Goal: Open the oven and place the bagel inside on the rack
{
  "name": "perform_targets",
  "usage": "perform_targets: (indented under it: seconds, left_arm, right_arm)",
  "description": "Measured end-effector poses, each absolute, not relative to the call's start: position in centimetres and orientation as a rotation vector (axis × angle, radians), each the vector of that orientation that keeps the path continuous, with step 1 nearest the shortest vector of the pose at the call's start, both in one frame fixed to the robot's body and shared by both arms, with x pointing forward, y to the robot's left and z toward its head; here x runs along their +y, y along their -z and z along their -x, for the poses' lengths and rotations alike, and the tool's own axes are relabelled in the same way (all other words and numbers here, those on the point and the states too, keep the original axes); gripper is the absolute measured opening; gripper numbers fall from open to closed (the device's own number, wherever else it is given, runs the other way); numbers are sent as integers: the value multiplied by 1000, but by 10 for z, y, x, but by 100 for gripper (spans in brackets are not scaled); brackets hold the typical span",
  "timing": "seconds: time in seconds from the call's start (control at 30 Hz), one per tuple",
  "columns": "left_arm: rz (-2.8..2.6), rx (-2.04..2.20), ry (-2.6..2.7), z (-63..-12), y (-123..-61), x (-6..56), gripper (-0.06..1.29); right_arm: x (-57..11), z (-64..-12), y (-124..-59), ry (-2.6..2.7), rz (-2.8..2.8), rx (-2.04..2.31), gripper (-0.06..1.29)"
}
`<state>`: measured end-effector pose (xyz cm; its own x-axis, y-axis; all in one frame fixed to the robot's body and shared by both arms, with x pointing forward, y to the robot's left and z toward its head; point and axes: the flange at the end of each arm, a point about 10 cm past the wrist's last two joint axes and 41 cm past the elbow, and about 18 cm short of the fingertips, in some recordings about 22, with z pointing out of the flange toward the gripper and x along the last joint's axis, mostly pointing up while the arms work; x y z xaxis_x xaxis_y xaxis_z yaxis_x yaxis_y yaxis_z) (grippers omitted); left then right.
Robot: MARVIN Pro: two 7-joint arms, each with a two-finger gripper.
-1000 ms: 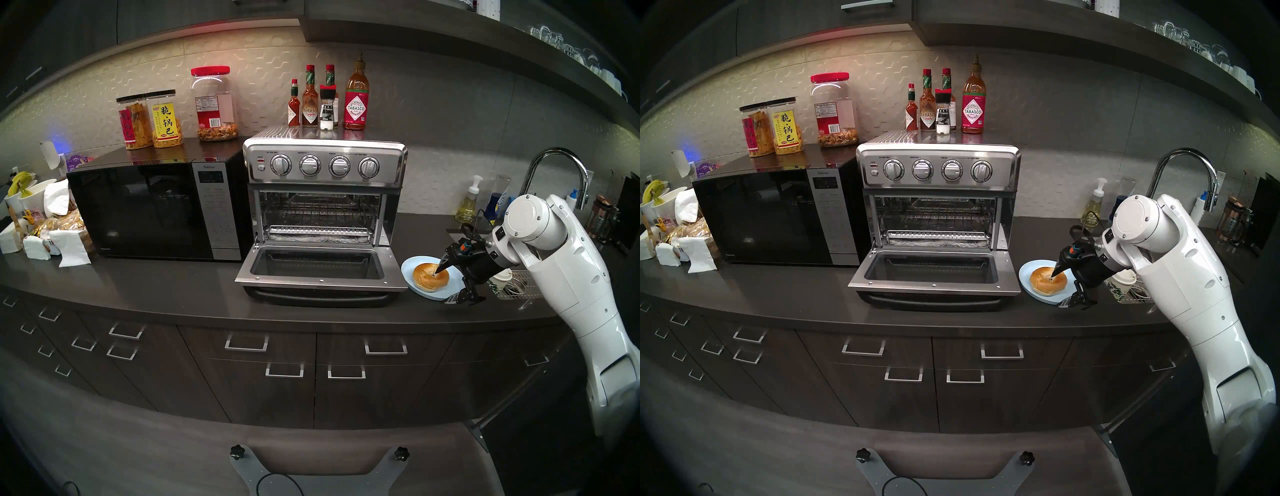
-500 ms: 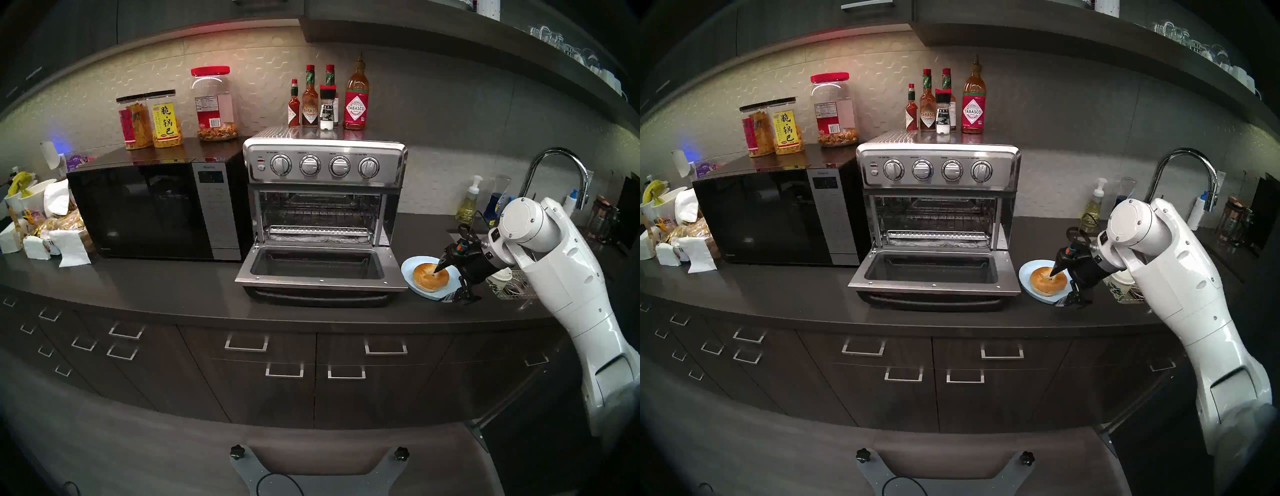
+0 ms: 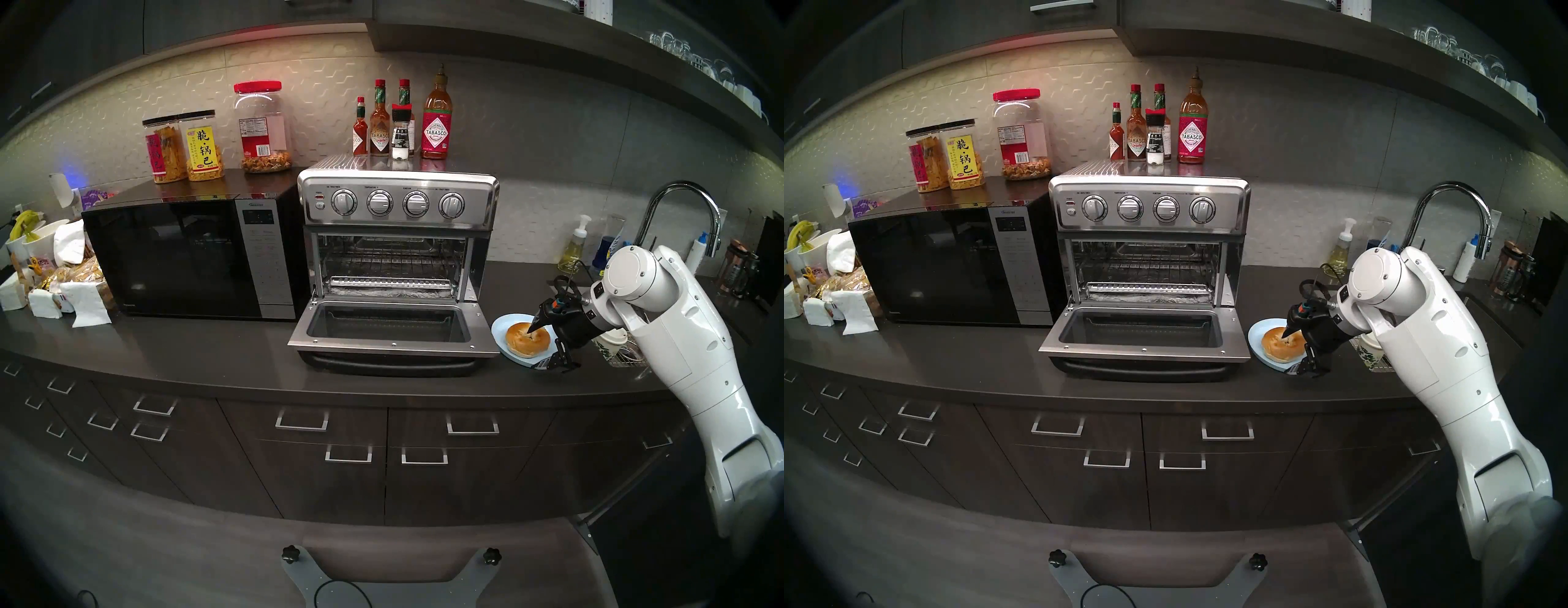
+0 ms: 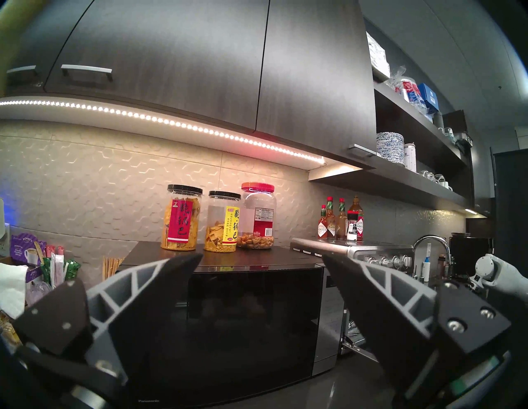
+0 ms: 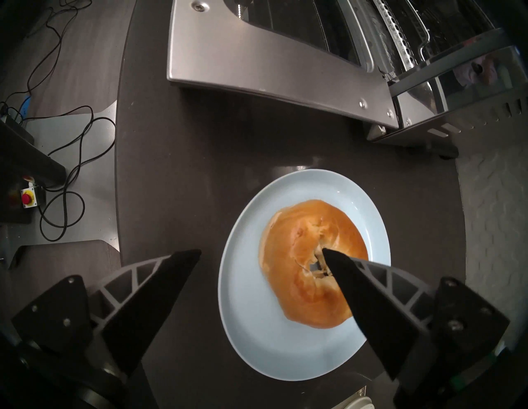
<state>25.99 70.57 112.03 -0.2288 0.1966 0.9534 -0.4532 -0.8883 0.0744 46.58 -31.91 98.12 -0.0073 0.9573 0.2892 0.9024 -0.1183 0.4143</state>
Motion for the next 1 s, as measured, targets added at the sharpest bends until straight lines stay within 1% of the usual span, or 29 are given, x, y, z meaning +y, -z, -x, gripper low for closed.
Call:
perform_targets:
  seconds: [0.63,1.0]
  left_arm:
    - [-1610,-306,-2158,-261,-1122,706,121]
    - [-1598,-312,-2163,-262,-1124,706,121]
  right_arm:
    - [-327,-473,-974,-788,-2177,1989,123]
    - [-332,-475,-991,-830,-2184,1973,123]
